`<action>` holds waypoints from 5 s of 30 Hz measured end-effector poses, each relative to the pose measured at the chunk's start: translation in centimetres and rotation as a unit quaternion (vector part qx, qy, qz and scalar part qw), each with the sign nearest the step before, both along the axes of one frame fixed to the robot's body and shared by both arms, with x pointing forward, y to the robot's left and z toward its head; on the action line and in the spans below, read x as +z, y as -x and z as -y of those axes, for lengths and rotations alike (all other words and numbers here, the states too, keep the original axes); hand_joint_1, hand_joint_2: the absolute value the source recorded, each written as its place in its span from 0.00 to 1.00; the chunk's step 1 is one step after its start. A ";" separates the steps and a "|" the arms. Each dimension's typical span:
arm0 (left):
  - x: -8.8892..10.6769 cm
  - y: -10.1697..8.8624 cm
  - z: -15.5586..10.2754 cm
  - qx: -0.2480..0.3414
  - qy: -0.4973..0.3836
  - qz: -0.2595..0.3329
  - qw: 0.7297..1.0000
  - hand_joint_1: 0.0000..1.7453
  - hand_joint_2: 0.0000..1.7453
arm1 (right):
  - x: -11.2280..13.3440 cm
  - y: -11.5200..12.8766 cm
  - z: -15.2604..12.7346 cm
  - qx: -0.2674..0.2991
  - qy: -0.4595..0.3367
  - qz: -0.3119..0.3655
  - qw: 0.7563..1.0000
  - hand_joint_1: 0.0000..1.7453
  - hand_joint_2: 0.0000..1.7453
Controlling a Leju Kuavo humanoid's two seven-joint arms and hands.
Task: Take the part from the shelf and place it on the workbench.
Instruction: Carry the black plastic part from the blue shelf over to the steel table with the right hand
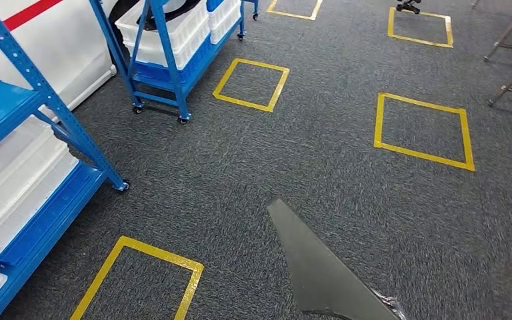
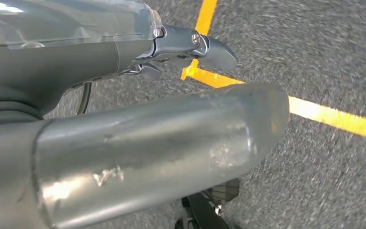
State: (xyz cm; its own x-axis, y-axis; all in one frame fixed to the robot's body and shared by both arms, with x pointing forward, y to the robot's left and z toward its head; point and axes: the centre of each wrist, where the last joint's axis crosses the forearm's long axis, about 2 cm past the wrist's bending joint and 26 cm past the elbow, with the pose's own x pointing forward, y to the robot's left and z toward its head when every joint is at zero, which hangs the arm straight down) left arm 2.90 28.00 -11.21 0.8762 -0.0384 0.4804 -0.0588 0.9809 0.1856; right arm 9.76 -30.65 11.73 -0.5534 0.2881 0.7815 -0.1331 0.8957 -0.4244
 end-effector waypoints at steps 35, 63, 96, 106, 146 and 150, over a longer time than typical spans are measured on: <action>0.1 -0.7 0.2 0.013 0.011 0.002 1.000 0.00 0.00 | -1.0 -0.8 -0.6 -0.004 -0.005 -0.027 1.000 1.00 1.00; 0.1 -0.6 0.6 0.021 0.016 0.000 1.000 0.00 0.00 | -1.1 -0.8 -0.9 -0.009 0.001 -0.034 0.999 1.00 1.00; 0.1 -0.6 1.1 0.026 0.022 -0.001 0.999 0.00 0.00 | -1.2 -0.8 -1.3 -0.021 0.009 -0.040 0.999 1.00 1.00; 0.1 -0.9 1.1 0.025 0.023 0.006 0.999 0.00 0.00 | -1.1 -0.9 -1.5 -0.025 0.009 -0.038 0.999 1.00 1.00; 0.1 -0.9 0.7 0.033 0.027 0.010 0.999 0.00 0.00 | -1.3 -0.9 -2.2 -0.037 0.017 -0.044 0.998 1.00 1.00; 0.1 -0.9 0.8 0.032 0.029 0.010 0.999 0.00 0.00 | -1.4 -0.7 -2.4 -0.044 0.031 -0.040 0.998 1.00 1.00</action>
State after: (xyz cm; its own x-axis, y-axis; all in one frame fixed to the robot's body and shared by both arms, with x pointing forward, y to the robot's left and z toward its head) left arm 3.80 27.22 -11.12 0.8665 0.0461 0.4971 -0.1255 0.9839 0.1275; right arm 10.44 -28.21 10.29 -0.4604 0.3816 0.8015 -0.0917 0.8776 -0.4705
